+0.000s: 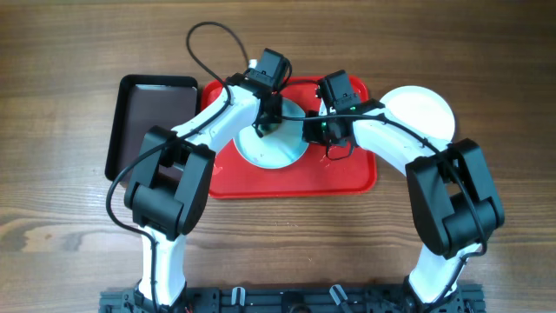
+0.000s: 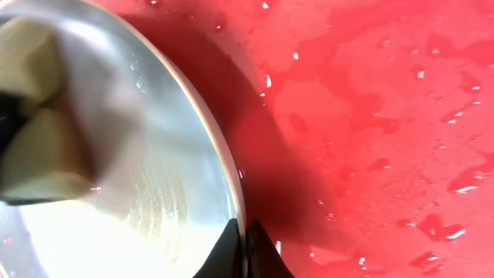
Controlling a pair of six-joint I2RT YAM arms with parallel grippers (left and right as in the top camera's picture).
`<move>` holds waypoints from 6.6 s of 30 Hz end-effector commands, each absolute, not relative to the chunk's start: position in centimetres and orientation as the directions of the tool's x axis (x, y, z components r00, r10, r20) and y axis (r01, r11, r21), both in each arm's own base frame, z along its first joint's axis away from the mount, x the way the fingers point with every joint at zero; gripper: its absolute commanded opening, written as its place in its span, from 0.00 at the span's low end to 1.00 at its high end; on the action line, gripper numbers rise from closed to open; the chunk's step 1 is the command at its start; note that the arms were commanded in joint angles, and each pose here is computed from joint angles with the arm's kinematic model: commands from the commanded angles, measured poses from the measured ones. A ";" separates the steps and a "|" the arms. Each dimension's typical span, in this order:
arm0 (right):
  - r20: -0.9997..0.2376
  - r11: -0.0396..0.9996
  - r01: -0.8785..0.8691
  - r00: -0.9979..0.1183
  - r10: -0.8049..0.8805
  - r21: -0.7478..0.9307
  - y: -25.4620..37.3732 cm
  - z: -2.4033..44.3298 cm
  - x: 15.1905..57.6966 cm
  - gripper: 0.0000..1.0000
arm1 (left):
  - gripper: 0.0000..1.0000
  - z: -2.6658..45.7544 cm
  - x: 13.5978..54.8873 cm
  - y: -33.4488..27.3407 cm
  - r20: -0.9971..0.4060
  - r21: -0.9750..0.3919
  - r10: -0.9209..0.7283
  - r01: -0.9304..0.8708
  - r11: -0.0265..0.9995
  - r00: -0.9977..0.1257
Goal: Clean dirty plates on tray and stack at the side
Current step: 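Scrub the plate surface with the sponge in the left gripper, then keep scrubbing around the plate with the left-gripper sponge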
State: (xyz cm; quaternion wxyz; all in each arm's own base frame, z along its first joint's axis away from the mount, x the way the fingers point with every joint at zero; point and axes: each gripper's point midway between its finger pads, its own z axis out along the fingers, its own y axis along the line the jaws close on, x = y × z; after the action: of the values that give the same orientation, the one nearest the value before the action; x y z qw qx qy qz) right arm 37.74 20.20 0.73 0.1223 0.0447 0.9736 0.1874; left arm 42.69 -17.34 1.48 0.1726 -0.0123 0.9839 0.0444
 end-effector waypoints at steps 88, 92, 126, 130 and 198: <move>-0.079 0.851 0.048 -0.991 0.104 0.523 22.3 -2.2 36.4 0.04 | 0.04 -4.4 30.9 -15.6 0.138 -0.141 0.366 0.347 0.927 -0.920; -0.080 0.851 0.047 -0.991 0.104 0.523 22.3 -2.2 36.4 0.04 | 0.04 -4.4 32.8 -10.1 0.088 0.193 0.046 0.062 0.979 -0.995; -0.058 0.866 0.220 -0.960 0.274 0.448 20.1 -2.9 37.4 0.04 | 0.04 -0.8 29.9 -15.7 -0.030 0.201 -0.714 -0.704 0.682 -0.700; -0.058 0.866 0.220 -0.960 0.273 0.448 20.1 -2.9 37.4 0.04 | 0.04 -1.1 30.3 -17.6 -0.033 0.148 -0.647 -0.644 0.751 -0.762; -0.068 0.872 0.198 -0.965 0.254 0.447 20.1 -2.9 37.4 0.04 | 0.04 0.0 31.2 -25.0 0.183 -0.259 -0.228 -0.271 0.927 -0.956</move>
State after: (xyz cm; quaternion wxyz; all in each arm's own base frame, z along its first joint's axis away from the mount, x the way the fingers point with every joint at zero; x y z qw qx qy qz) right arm 38.59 21.41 0.09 0.0910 0.0902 0.9577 0.2576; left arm 36.66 -16.79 1.23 0.0914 -0.2233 0.9700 0.0309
